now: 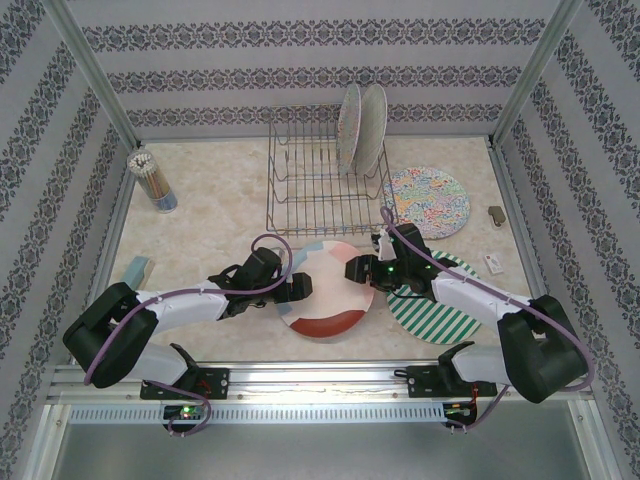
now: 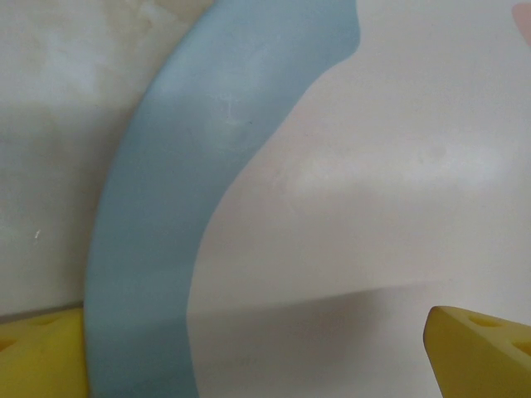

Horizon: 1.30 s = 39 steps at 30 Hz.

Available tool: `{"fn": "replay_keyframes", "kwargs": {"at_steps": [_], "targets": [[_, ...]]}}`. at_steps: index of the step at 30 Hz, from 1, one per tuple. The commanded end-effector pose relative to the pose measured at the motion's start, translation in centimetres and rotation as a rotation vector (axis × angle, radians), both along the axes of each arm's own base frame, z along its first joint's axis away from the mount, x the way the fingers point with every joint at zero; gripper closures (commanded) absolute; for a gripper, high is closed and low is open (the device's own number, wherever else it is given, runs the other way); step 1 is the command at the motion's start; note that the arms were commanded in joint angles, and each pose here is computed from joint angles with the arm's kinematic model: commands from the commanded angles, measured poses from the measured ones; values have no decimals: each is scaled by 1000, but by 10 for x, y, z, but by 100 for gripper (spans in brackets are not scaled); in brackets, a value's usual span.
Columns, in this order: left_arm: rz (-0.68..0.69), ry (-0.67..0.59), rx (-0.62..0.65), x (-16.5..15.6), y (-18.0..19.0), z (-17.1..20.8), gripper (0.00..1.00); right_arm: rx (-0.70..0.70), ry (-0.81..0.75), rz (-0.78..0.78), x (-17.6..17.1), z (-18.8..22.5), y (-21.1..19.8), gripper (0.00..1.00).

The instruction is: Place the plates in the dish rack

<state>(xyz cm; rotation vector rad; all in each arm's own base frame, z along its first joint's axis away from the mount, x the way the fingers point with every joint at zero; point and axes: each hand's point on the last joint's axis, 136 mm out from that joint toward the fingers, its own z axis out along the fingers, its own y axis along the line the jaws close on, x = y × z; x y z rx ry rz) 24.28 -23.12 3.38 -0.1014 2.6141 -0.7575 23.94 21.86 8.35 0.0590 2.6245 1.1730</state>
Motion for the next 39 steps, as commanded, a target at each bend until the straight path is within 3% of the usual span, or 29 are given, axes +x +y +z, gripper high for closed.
{"fn": "replay_keyframes", "kwargs": {"at_steps": [1, 13, 30, 39], "targets": [[-98, -8, -102, -4, -34, -5, 0, 68, -39, 53, 2, 17, 14, 43], [-95, -10, -99, -5, -32, -5, 0, 17, -65, -6, 3, 23, -4, 46], [-95, -20, -101, -3, -32, 0, 0, 53, -35, -38, -5, 20, -13, 65], [-97, -22, -100, -3, -33, 0, 0, 63, -41, -49, -7, 26, -17, 80]]}}
